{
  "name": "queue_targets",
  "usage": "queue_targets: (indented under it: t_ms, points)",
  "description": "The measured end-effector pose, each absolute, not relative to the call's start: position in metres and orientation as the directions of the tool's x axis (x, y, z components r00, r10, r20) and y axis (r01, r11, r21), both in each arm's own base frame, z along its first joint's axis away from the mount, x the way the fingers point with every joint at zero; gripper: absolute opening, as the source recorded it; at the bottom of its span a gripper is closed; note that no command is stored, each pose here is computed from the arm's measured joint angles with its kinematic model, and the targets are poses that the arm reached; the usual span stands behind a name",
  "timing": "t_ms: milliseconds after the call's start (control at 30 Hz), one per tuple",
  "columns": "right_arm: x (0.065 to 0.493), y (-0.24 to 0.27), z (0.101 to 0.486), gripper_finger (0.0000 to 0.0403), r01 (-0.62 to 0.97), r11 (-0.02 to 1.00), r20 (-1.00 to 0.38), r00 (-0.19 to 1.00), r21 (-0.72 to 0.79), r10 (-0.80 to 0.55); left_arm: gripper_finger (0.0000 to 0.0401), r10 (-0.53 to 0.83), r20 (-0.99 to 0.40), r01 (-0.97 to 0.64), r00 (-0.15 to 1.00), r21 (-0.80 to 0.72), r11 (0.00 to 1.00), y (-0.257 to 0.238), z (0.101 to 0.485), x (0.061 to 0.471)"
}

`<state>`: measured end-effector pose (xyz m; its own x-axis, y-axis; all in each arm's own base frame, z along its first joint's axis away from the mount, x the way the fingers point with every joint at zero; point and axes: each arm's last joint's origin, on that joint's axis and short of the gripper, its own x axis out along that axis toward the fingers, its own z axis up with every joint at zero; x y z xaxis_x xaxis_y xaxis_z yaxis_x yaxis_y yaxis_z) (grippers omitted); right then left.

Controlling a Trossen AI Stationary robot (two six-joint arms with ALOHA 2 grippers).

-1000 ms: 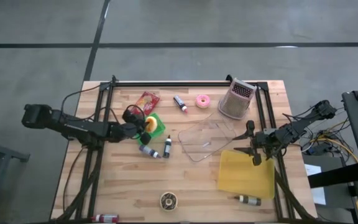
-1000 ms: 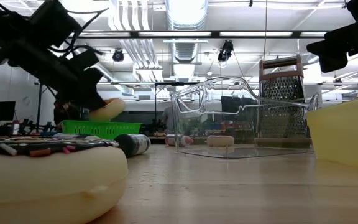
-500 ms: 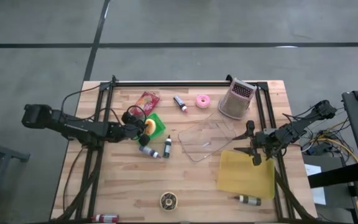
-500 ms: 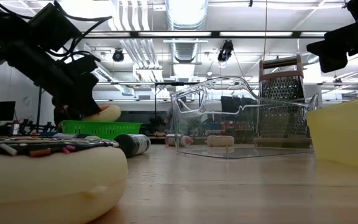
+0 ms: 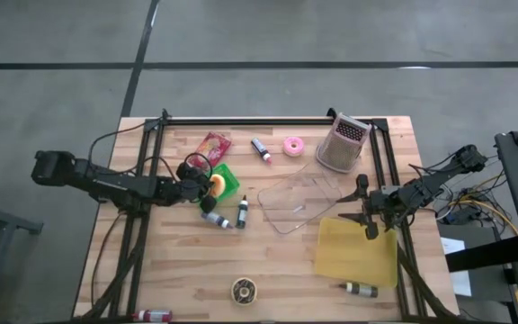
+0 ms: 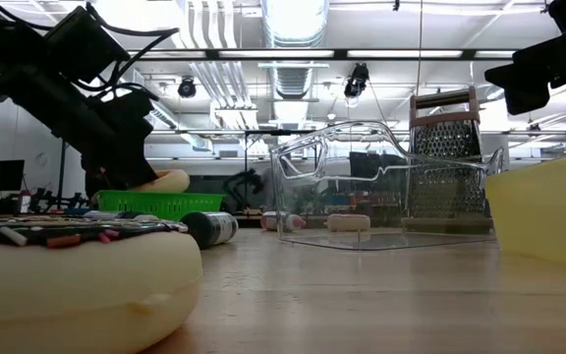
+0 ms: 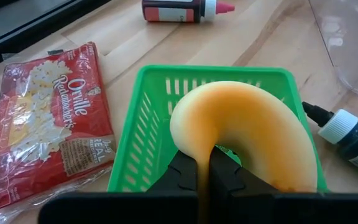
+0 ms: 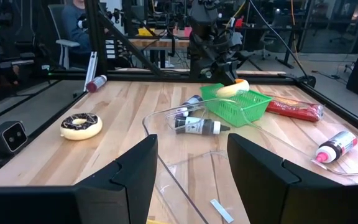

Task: Pick & Place Food Item
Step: Put the yellow donut into the green bin

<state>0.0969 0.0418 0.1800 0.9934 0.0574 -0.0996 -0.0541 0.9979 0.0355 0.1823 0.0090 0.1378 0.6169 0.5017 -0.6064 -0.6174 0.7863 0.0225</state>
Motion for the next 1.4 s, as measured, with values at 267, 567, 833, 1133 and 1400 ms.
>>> queue_targets:
  t_ms: [267,567,833,1133,1400]
  points:
    - [0.0969,0.0418,0.1799,0.0192,-0.054,0.998,-0.1,0.993,0.035,0.058,0.0002,0.493,-0.611,-0.611,0.62,0.017,0.791,0.0086,0.1376,0.1824]
    - [0.0969,0.0418,0.18,0.0192,-0.054,0.998,-0.1,0.993,0.035,0.057,0.0002,0.492,-0.613,-0.611,0.618,0.02,0.791,0.0086,0.1373,0.1821]
    - [0.0969,0.0418,0.1799,0.0192,-0.054,0.998,-0.1,0.993,0.035,0.057,0.0002,0.492,-0.615,-0.611,0.616,0.022,0.792,0.0086,0.1371,0.1819]
    - [0.0968,0.0418,0.18,0.0192,-0.054,0.998,-0.099,0.993,0.035,0.058,0.0002,0.492,-0.615,-0.61,0.616,0.022,0.792,0.0086,0.1371,0.1819]
    - [0.0968,0.0418,0.18,0.0192,-0.054,0.998,-0.099,0.993,0.035,0.057,0.0002,0.473,-0.628,-0.598,0.618,0.015,0.801,0.008,0.1364,0.1816]
